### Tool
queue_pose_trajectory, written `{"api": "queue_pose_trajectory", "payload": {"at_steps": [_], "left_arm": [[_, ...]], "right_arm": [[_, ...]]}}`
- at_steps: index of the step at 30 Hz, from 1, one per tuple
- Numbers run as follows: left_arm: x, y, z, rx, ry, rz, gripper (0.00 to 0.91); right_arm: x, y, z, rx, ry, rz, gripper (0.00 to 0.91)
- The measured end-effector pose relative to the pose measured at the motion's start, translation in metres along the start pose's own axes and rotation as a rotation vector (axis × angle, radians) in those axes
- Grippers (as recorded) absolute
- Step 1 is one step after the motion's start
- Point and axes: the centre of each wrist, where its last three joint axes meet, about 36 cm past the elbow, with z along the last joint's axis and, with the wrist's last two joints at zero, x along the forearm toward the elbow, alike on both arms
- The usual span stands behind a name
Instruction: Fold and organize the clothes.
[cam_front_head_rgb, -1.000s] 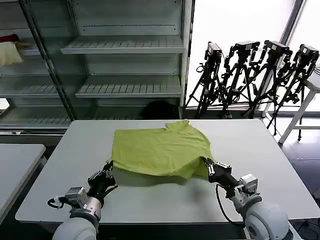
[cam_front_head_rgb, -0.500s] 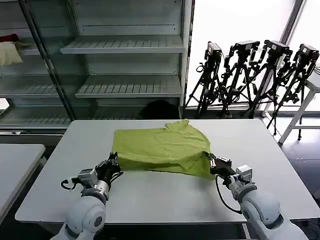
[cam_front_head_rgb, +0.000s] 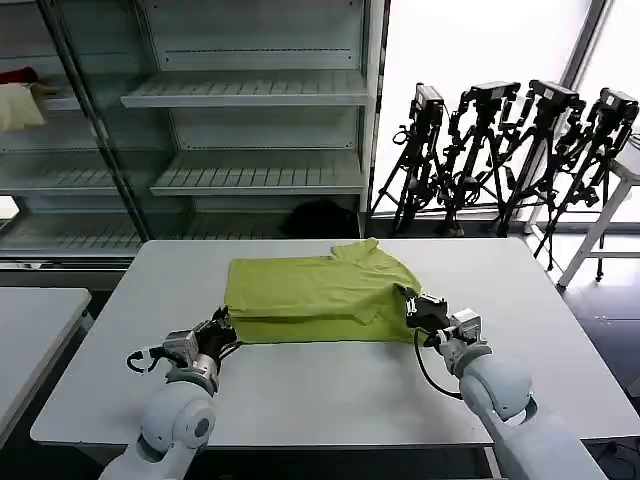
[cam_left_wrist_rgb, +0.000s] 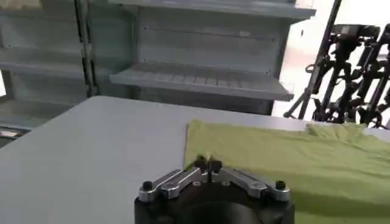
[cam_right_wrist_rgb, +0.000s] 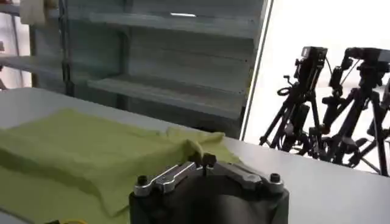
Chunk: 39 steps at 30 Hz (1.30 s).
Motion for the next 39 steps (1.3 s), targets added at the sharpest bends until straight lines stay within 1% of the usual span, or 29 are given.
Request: {"api": "queue_pose_trajectory", "payload": {"at_steps": [14,20,27,28,39], "left_arm": [[-0.018,-0.007,-0.003,-0.012,-0.003,-0.001,0.010],[-0.026,-0.007,-0.003,-0.021,-0.005,0.004,0.010],[-0.029,-0.004,-0.001,-0.037,-0.013,0.017,0.020],[-0.030,-0.003,0.000,-0.039,-0.013,0.018,0.010],[-0.027,0.005,0.005,-0.070,-0.008,0.023,0.020]], "right_arm": [[-0.026,0.001,0.003,0.026,-0.008,0.009,0.000],[-0.029,0.000,0.007,0.029,-0.004,0.016,0.000],[-0.018,-0.002,0.013,0.028,0.000,0.034,0.000],[-0.015,-0.002,0.014,0.027,0.000,0.035,0.000],[0.017,0.003,0.027,0.020,0.015,0.038,0.000]]}}
